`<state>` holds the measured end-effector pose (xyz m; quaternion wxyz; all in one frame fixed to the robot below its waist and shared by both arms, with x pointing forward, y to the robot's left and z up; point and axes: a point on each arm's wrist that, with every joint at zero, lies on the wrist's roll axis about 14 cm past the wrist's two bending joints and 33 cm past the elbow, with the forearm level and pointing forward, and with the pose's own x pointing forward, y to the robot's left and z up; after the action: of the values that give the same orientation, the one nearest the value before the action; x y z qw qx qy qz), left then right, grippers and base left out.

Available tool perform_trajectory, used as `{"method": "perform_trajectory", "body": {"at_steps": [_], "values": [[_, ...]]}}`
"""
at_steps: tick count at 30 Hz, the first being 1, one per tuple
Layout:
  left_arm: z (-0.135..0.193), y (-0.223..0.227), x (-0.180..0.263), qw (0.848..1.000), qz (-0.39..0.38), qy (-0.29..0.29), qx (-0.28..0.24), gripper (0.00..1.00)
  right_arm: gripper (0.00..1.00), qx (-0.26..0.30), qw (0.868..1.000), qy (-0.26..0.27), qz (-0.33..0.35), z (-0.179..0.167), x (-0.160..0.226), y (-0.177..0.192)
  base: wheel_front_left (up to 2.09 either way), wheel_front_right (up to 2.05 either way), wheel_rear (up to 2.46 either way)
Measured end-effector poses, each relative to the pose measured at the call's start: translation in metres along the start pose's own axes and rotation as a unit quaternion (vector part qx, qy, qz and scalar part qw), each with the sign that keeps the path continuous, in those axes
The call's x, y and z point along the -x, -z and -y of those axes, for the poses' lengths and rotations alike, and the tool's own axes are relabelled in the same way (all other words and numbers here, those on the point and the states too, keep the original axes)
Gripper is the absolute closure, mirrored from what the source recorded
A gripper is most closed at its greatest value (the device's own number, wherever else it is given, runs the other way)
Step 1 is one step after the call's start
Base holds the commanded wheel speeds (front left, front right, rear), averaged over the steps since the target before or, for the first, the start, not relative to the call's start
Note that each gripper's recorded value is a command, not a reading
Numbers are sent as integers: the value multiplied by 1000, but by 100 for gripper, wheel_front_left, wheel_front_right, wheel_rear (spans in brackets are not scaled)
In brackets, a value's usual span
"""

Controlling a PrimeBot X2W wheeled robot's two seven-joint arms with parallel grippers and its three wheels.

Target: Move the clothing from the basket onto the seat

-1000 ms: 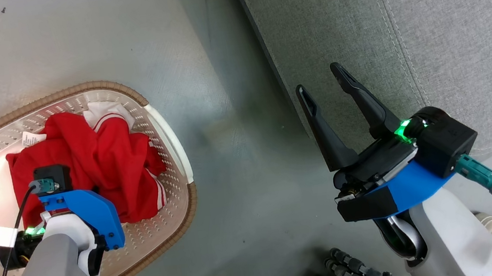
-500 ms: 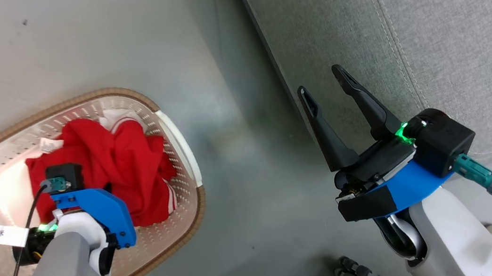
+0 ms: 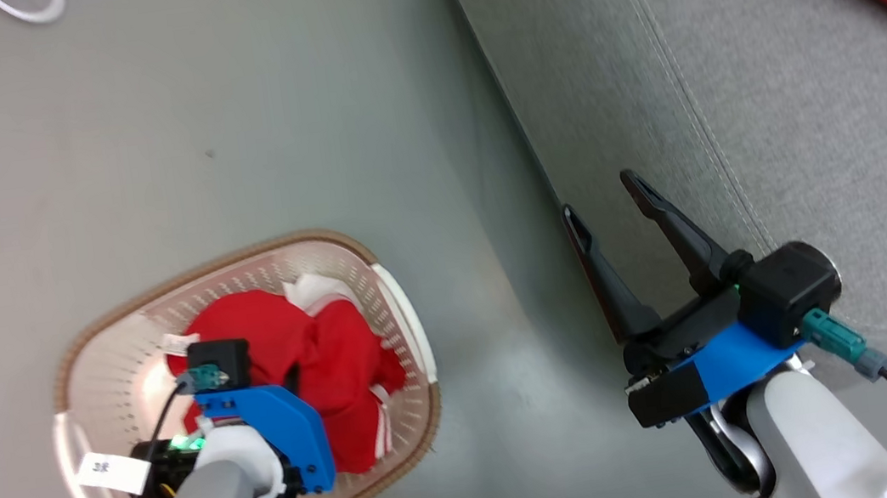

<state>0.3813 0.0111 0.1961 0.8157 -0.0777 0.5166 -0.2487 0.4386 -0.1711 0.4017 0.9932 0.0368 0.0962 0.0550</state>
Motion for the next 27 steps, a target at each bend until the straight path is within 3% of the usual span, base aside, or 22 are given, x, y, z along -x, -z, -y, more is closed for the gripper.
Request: {"method": "perform_trajectory", "body": {"at_steps": [15,27], "values": [[42,-58,97,986,164,24,-37,100,0,1,997,-53,55,-46,30,-44,0,0,0],[72,-111,161,954,279,40,-104,100,0,4,992,-96,76,-80,47,-65,0,0,0]]}}
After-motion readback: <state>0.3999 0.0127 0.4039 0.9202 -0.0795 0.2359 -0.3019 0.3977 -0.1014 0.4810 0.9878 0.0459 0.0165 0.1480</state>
